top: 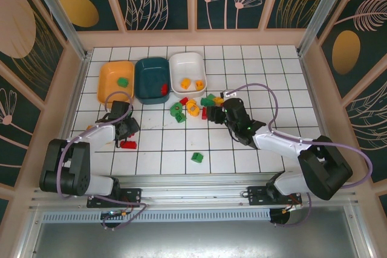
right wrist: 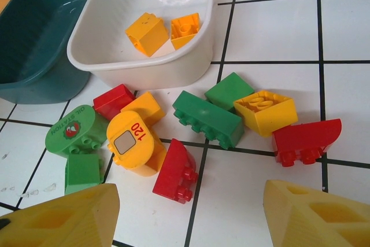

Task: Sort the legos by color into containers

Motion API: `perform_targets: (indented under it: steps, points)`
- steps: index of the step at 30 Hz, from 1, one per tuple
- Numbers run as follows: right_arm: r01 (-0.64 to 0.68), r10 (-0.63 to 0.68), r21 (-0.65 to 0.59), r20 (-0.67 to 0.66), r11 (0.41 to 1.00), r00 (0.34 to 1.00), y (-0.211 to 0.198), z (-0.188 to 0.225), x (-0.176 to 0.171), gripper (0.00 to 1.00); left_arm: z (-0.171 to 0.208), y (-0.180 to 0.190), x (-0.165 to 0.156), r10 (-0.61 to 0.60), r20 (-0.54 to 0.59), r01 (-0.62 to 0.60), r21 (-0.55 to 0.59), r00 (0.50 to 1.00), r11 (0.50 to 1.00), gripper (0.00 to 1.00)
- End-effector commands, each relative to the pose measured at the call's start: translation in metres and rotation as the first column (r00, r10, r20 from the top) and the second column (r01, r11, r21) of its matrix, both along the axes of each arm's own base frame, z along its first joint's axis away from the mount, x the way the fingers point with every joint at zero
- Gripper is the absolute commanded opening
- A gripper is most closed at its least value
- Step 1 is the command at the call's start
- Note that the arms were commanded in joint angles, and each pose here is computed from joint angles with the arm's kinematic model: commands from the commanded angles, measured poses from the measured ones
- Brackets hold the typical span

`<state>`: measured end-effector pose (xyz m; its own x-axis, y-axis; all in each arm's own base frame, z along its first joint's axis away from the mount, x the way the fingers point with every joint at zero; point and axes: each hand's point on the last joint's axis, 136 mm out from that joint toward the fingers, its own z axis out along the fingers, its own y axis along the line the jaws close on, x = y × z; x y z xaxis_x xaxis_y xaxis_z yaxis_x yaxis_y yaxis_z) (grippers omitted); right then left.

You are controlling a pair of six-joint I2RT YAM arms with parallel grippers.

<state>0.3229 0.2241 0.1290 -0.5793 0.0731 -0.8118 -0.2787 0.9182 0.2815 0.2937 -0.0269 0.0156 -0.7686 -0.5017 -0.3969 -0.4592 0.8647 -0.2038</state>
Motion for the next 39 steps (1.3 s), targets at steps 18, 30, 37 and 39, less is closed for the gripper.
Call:
perform_targets:
  steps: [18,30,37,39]
  points:
    - [0.054,-0.056,0.045,0.042,0.998,0.998,-0.009,0.014,0.005,0.66,0.076,-0.018,0.034,-0.045,0.143,0.052,-0.046,0.989,0.998,0.06]
    - [0.058,-0.06,0.048,0.042,0.997,0.997,-0.012,0.013,0.005,0.65,0.135,-0.05,0.132,-0.08,0.273,0.115,-0.115,0.959,0.987,0.0]
    - [0.068,-0.071,0.053,0.052,0.996,0.996,-0.016,0.017,0.004,0.65,0.104,-0.081,0.204,-0.132,0.205,0.157,-0.107,0.97,0.982,0.03]
    - [0.071,-0.074,0.052,0.054,0.996,0.996,-0.018,0.018,0.004,0.65,0.09,-0.086,0.213,-0.139,0.172,0.158,-0.104,0.975,0.982,0.05]
